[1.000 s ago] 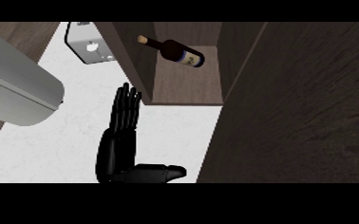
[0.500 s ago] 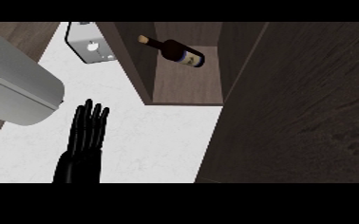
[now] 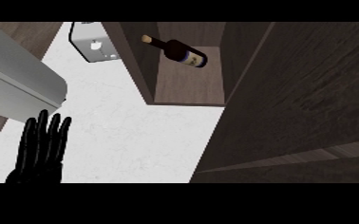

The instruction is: Pick up the wine, place it into the cabinet and close the cabinet

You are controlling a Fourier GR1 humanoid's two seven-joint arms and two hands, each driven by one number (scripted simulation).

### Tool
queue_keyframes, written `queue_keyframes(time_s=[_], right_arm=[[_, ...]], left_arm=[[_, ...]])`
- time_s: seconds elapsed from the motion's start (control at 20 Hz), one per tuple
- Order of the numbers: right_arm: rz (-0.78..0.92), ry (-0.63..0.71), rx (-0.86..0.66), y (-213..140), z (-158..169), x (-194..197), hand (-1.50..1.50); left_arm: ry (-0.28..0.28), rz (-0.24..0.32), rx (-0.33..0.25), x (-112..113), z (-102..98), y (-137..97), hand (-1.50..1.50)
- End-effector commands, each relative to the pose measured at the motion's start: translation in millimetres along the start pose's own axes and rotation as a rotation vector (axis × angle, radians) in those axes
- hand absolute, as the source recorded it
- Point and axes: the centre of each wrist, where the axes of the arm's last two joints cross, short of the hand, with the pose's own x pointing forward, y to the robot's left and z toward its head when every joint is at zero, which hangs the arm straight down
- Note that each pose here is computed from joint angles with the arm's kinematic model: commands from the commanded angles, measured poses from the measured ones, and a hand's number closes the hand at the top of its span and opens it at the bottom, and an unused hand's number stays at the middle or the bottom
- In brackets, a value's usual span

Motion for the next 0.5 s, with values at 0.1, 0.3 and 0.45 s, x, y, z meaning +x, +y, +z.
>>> queue_keyframes(time_s=[0.1,0.3,0.45], right_arm=[[-0.065,-0.119,0.143,40,-20,20,1.5],[-0.066,-0.13,0.096,46,-46,20,1.5],[-0.05,-0.12,0.069,46,-63,21,1.5]], left_arm=[[0.004,0.004,-0.001,14,2,29,-1.5],[-0.018,0.015,-0.012,30,-5,47,-1.5],[-0.023,0.004,-0.034,36,2,60,-1.5]])
